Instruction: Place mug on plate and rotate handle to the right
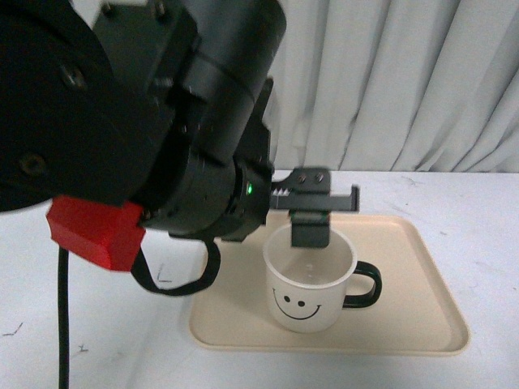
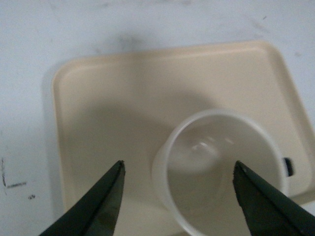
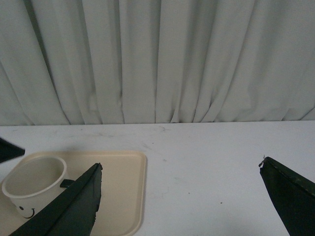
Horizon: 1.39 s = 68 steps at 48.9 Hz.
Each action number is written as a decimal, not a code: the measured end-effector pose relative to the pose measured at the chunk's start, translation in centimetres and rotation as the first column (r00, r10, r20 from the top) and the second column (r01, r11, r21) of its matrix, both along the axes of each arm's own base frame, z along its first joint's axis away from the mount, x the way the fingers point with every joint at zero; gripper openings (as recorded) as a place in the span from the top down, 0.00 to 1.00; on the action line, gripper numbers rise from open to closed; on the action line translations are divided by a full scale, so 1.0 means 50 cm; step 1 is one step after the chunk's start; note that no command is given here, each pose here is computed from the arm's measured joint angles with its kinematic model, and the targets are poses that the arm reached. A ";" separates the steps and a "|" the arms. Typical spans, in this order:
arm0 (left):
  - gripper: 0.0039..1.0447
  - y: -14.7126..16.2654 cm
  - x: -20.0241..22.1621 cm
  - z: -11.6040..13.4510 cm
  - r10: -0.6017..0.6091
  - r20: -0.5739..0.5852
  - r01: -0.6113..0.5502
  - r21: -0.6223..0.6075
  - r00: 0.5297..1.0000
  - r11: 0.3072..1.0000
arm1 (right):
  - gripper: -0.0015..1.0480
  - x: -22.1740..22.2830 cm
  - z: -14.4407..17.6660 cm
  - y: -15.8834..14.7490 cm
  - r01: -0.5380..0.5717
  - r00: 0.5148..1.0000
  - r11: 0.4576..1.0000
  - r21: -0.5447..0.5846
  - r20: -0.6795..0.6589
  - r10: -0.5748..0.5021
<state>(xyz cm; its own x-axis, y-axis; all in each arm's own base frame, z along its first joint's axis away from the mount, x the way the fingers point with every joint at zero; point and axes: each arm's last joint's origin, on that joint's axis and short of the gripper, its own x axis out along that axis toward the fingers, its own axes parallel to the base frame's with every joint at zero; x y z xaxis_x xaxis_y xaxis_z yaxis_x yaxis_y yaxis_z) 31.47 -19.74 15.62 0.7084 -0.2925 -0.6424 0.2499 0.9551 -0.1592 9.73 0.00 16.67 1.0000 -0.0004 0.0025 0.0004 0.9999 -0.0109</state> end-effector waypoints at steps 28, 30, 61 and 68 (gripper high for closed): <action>0.46 0.182 -0.133 0.113 0.262 0.634 -0.304 -0.044 0.728 0.952 | 0.06 0.000 0.000 0.000 0.002 1.000 1.000 0.000 0.000 -0.002; 0.55 0.209 -0.152 0.112 0.271 0.646 -0.311 -0.054 0.714 0.949 | 0.06 0.000 0.000 0.000 0.002 1.000 1.000 0.000 0.000 -0.002; 0.99 0.356 -0.307 0.044 0.261 0.645 -0.297 -0.055 0.718 0.953 | 0.06 0.000 0.000 0.000 0.000 1.000 1.000 0.000 0.000 0.000; 0.99 0.367 -0.325 0.040 0.263 0.649 -0.299 -0.058 0.713 0.953 | 0.06 0.000 0.000 0.000 0.000 1.000 1.000 0.000 0.000 0.000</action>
